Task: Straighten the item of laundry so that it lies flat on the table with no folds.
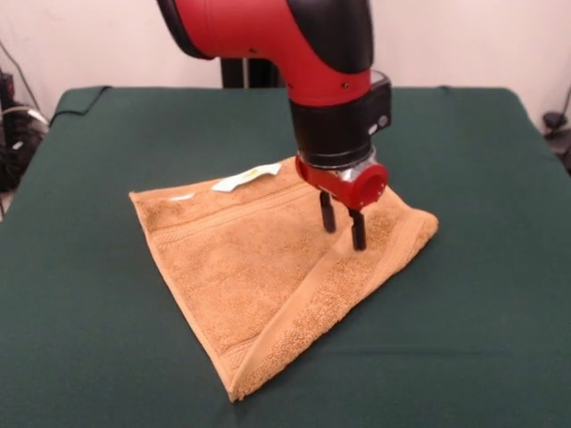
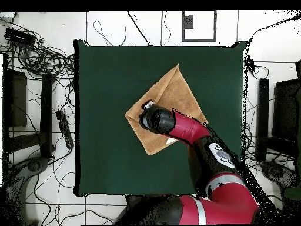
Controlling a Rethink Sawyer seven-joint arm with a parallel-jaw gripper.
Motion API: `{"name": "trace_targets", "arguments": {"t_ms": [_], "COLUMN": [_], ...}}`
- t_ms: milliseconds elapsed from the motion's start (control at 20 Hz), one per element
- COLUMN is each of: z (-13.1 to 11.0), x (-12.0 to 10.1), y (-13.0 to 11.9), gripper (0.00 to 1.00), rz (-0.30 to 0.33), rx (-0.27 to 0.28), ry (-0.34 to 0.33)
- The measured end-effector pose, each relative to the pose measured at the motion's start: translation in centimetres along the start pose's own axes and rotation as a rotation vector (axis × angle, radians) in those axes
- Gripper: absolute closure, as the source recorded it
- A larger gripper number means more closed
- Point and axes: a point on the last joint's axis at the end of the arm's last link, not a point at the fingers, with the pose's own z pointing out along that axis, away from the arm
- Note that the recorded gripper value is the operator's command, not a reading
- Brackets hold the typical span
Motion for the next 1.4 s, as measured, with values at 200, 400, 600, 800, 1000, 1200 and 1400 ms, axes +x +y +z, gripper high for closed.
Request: {"name": "trace_targets", "arguments": {"t_ms": [200, 400, 600, 800, 1000, 1200, 1400], "z": [-1.9, -4.6, -6.8, -7.9, -8.0, -7.4, -5.9], "x": [-0.1, -0.9, -1.8, -2.1, -1.9, -1.4, -0.8], "y": [1.2, 2.3, 2.6, 2.9, 3.1, 3.1, 2.9], "gripper": [0.00, 0.00, 0.00, 0.00, 0.00, 0.00, 0.00], "rz": [-0.002, -0.001, 0.004, 0.003, -0.002, -0.005, -0.005], "rx": [-0.033, -0.068, -0.089, -0.097, -0.098, -0.093, -0.085], "ry": [-0.004, -0.022, -0.045, -0.058, -0.059, -0.050, -0.036]}}
